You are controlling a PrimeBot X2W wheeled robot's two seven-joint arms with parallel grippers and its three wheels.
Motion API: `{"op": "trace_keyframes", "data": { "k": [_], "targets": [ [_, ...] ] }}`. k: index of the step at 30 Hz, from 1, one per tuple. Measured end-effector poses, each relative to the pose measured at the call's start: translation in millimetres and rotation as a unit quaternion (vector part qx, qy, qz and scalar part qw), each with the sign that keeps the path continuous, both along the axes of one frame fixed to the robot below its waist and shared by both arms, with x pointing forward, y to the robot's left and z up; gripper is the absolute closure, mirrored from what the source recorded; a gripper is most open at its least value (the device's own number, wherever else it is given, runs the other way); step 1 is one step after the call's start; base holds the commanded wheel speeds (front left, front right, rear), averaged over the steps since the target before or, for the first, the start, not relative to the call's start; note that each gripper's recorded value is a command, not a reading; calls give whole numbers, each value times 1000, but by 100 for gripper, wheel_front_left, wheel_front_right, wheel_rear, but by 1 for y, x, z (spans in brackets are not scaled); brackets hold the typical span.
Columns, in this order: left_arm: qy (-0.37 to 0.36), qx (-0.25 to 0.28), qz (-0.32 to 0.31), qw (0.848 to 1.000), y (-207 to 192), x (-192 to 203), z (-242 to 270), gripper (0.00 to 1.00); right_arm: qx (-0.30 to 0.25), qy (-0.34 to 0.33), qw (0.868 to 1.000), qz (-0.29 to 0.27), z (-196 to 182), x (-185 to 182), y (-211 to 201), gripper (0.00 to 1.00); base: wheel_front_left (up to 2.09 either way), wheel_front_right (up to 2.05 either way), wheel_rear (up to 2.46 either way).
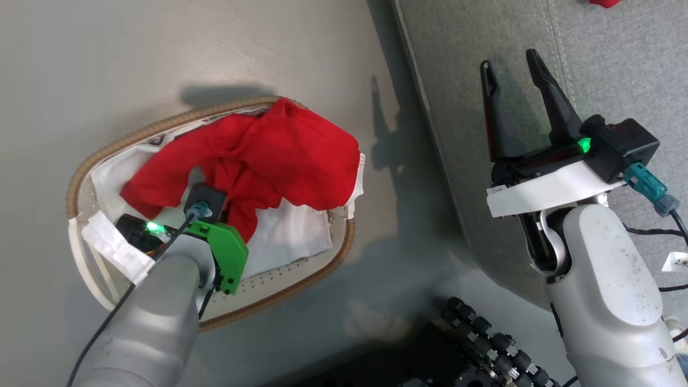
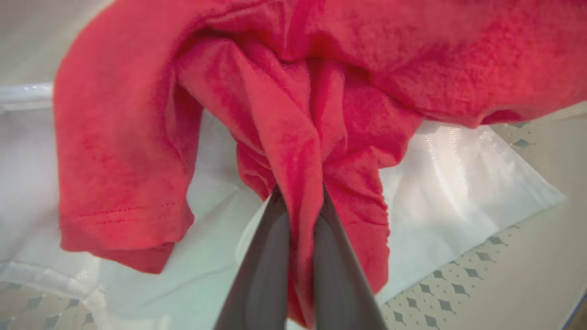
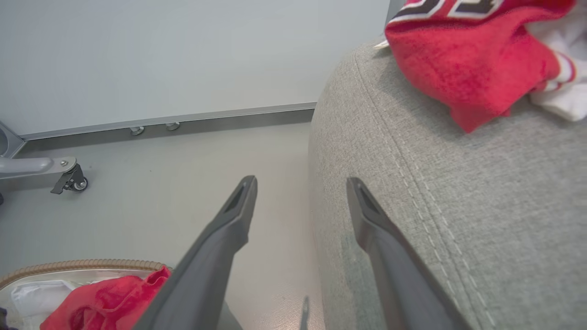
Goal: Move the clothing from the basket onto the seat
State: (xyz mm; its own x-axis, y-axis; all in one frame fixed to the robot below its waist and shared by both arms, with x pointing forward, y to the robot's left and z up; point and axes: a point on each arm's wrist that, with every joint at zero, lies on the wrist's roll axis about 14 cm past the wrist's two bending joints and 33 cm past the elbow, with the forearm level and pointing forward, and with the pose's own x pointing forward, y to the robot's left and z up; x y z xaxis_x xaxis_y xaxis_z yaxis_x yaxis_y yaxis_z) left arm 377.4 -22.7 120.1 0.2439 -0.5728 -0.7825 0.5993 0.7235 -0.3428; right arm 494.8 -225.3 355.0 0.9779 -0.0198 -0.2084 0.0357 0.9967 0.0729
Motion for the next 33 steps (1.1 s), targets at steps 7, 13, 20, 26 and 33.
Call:
{"op": "trace_keyframes", "data": {
  "k": [7,13,20,26,33],
  "targets": [
    [-34,-26,16,999,0,4,35,100,-10,-7,1000,-2,15,-8,-1,0,0,0,0],
    [-84,-54,27,995,2,14,78,100,-14,-17,1000,-4,33,-20,1,0,0,0,0],
    [-187,-79,32,979,17,48,146,100,-13,-35,999,0,58,-37,8,0,0,0,0],
    [-284,-91,21,954,27,69,214,100,-6,-56,998,5,81,-55,15,0,0,0,0],
    [-388,-95,-4,917,32,80,293,100,-4,-87,996,17,110,-75,26,0,0,0,0]
  ]
}}
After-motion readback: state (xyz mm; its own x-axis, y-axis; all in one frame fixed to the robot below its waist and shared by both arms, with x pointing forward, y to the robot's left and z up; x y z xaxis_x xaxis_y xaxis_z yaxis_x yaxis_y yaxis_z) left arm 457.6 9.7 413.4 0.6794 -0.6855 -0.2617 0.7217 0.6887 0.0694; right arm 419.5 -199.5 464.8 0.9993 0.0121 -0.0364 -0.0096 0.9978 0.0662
